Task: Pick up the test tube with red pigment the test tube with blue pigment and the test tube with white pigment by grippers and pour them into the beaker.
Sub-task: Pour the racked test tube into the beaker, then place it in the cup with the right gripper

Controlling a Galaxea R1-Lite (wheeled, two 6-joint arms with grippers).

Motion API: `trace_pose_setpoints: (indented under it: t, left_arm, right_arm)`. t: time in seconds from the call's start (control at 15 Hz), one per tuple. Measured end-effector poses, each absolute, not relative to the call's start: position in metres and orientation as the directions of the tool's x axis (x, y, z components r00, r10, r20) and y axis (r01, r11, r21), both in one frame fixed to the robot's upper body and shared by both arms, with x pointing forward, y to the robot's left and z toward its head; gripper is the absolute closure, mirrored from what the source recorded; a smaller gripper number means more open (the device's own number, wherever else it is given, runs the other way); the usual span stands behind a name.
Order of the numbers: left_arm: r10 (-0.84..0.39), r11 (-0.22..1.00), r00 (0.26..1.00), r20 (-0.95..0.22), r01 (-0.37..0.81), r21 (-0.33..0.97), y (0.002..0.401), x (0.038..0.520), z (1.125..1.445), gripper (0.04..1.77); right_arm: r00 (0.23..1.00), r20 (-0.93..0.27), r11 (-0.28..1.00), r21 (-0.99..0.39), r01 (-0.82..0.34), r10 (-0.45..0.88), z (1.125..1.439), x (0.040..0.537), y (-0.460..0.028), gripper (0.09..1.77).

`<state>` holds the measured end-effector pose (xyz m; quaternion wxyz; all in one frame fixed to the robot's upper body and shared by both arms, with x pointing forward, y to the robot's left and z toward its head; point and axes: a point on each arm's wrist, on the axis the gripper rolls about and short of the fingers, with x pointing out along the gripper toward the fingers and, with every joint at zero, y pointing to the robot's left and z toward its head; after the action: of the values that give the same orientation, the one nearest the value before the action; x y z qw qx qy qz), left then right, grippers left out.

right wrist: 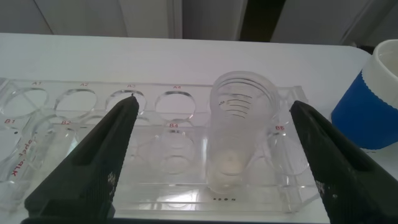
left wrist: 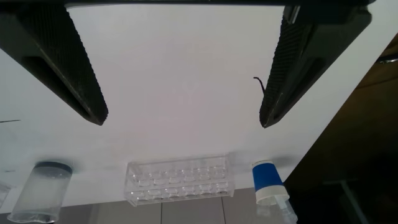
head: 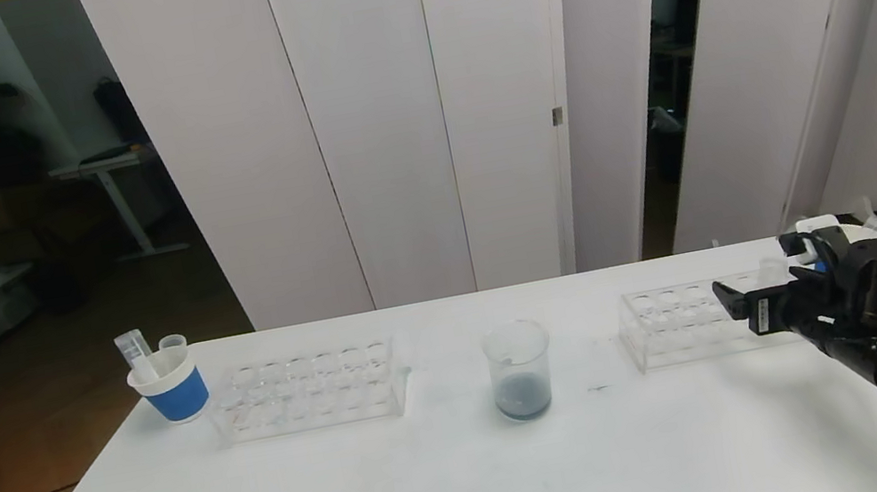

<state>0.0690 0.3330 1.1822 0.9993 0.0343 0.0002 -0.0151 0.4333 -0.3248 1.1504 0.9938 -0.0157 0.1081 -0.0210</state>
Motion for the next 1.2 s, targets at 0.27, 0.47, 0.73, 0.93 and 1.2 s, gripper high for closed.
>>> trace_pose_setpoints:
  t: [0.27,0.47,0.73,0.93,1.2]
  left_arm:
    - [-0.03,0.997,1.0,-0.001,0.03,0.069,0.333,0.069,1.182,0.07]
    - [-0.03,0.997,1.0,-0.002,0.03,0.068,0.333,0.069,1.182,0.07]
    - [-0.03,0.997,1.0,-0.002,0.03,0.069,0.333,0.069,1.182,0.07]
    - [-0.031,0.997,1.0,-0.001,0.031,0.069,0.333,0.069,1.182,0.07]
    - [-0.03,0.997,1.0,-0.001,0.03,0.069,0.333,0.069,1.182,0.07]
  right_arm:
    - [0.976,-0.212,0.999,-0.034,0.04,-0.047,1.146,0.44,-0.326,0.11]
    - [0.976,-0.215,0.999,-0.032,0.041,-0.047,1.144,0.442,-0.326,0.11]
    - [0.975,-0.218,0.999,-0.033,0.041,-0.048,1.141,0.444,-0.325,0.11]
    - [0.976,-0.211,0.999,-0.033,0.044,-0.05,1.142,0.445,-0.325,0.57]
    - [0.976,-0.21,0.999,-0.028,0.044,-0.049,1.142,0.446,-0.325,1.13]
